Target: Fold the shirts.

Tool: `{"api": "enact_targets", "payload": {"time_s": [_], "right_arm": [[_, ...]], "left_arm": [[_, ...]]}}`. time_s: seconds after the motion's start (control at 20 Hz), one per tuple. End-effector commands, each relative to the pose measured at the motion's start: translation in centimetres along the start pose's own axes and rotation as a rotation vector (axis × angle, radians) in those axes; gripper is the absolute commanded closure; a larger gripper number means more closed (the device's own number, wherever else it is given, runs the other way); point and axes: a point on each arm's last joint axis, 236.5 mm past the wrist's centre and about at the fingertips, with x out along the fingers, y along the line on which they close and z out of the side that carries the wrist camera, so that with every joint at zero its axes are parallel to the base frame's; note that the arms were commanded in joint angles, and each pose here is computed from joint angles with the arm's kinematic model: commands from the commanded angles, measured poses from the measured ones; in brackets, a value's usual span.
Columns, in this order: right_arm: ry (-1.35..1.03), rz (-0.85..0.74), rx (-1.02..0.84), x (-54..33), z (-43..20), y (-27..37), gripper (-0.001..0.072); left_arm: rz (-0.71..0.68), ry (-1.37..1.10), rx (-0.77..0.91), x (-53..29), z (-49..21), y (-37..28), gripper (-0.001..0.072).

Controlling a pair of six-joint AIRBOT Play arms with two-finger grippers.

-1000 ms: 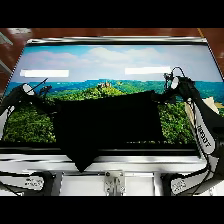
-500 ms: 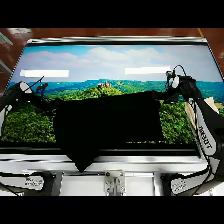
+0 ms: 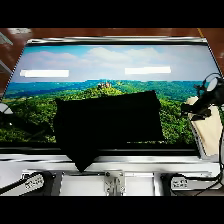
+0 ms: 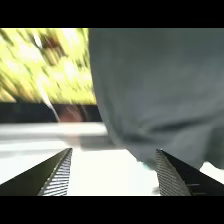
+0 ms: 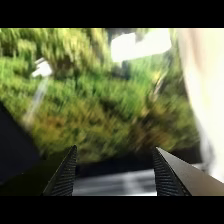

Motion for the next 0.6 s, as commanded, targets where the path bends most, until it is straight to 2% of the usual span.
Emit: {"api": "enact_targets", "payload": {"time_s": [0.0, 0.5, 0.55], "right_arm": [[0.045, 0.203, 0.087, 0.3, -2.2, 1.0, 0.0113], [0.025, 0.228, 0.083, 0.2, -1.6, 2.2, 0.0113], [0.024, 0.228, 0.083, 0.2, -1.6, 2.2, 0.0113]], "left_arm": [[-0.145, 0.084, -0.006, 4.7, -5.5, -1.9, 0.0115], [-0.125, 0.035, 0.081, 7.9, -4.8, -4.2, 0.0124], [-0.12, 0.045, 0.1, 8.1, -5.1, -4.5, 0.0192]]}}
